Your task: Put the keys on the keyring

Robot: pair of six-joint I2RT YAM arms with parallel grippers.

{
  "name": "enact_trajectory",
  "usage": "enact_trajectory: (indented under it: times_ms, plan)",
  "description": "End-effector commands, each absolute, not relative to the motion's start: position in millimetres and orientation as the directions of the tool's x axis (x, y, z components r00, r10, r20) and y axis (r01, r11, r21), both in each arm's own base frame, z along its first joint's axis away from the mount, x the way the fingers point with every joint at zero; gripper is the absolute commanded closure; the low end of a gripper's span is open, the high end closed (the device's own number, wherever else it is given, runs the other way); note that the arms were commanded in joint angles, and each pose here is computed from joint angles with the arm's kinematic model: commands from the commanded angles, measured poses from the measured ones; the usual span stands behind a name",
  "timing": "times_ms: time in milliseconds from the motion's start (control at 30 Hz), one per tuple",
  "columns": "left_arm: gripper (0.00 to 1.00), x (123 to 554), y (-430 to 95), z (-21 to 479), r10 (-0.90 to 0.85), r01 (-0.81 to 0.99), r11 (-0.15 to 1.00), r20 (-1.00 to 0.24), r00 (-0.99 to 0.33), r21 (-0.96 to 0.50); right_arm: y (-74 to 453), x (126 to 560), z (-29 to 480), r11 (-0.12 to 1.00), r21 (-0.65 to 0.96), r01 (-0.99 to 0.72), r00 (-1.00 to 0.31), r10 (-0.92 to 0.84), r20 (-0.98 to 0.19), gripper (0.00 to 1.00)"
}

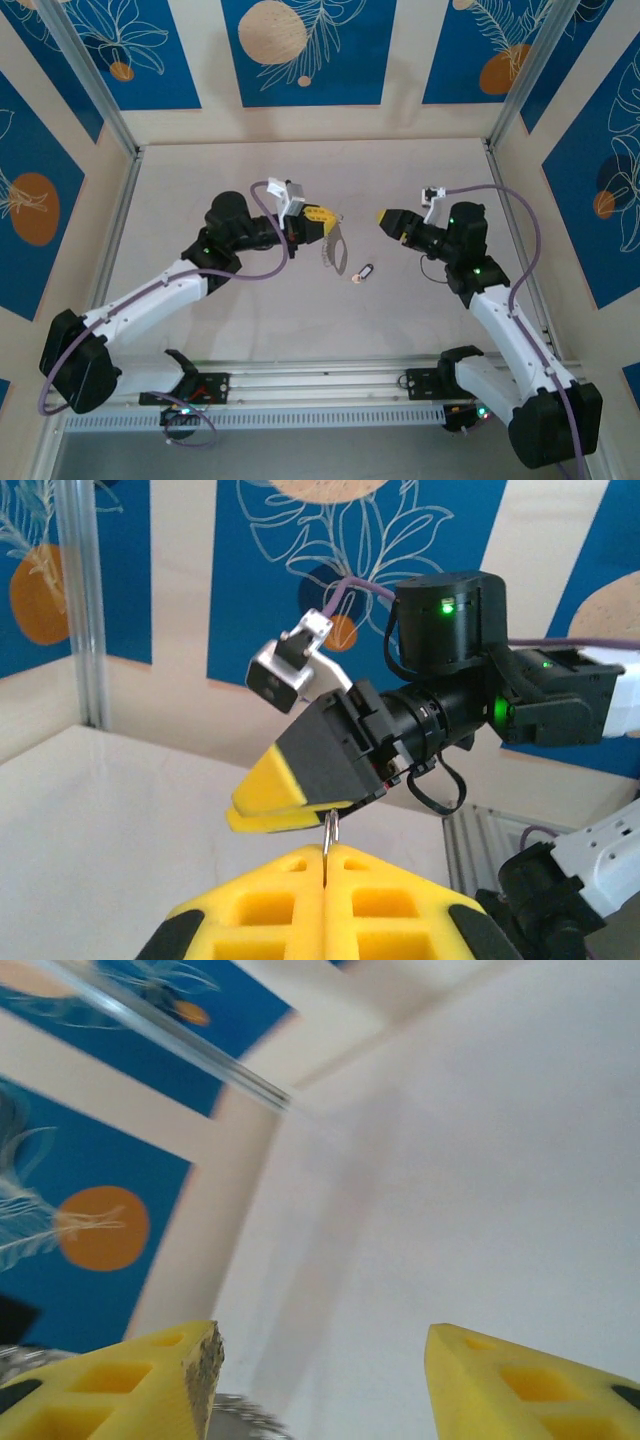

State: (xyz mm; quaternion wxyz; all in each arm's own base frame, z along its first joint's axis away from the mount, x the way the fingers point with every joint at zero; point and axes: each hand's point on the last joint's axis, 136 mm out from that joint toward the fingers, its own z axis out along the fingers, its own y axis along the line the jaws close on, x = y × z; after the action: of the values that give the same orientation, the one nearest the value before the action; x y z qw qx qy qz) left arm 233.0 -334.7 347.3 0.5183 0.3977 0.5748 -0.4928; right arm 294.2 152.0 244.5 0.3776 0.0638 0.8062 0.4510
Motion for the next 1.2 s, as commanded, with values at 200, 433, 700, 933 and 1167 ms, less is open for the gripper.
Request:
enact_trajectory:
  times_ms: [200, 433, 700, 933, 1167]
  plan:
    - [1.00, 240.4, -320.9, 317.4, -0.025, 0.936, 0.312, -0.987, -0.160, -0.160, 143.5, 261.0, 98.9, 0.746, 0.643, 0.171, -0.872, 0.419, -0.254, 0.48]
    - [1.00, 243.6, -312.0, 305.5, -0.039, 0.918, 0.343, -0.980, -0.197, -0.198, 165.9, 251.7, 43.7, 0.843, 0.505, 0.183, -0.923, 0.324, -0.206, 0.53]
    - [1.00, 243.2, -304.6, 303.6, -0.051, 0.912, 0.352, -0.977, -0.208, -0.213, 188.6, 263.2, 23.9, 0.876, 0.461, 0.145, -0.943, 0.264, -0.204, 0.59]
    - [1.00, 243.1, -301.5, 302.1, -0.054, 0.911, 0.348, -0.975, -0.218, -0.223, 200.3, 282.4, 25.9, 0.872, 0.473, 0.127, -0.941, 0.257, -0.221, 0.61]
    - [1.00, 243.2, -300.1, 301.5, -0.061, 0.909, 0.345, -0.972, -0.226, -0.233, 220.3, 311.5, 37.2, 0.835, 0.546, 0.064, -0.932, 0.246, -0.266, 0.65]
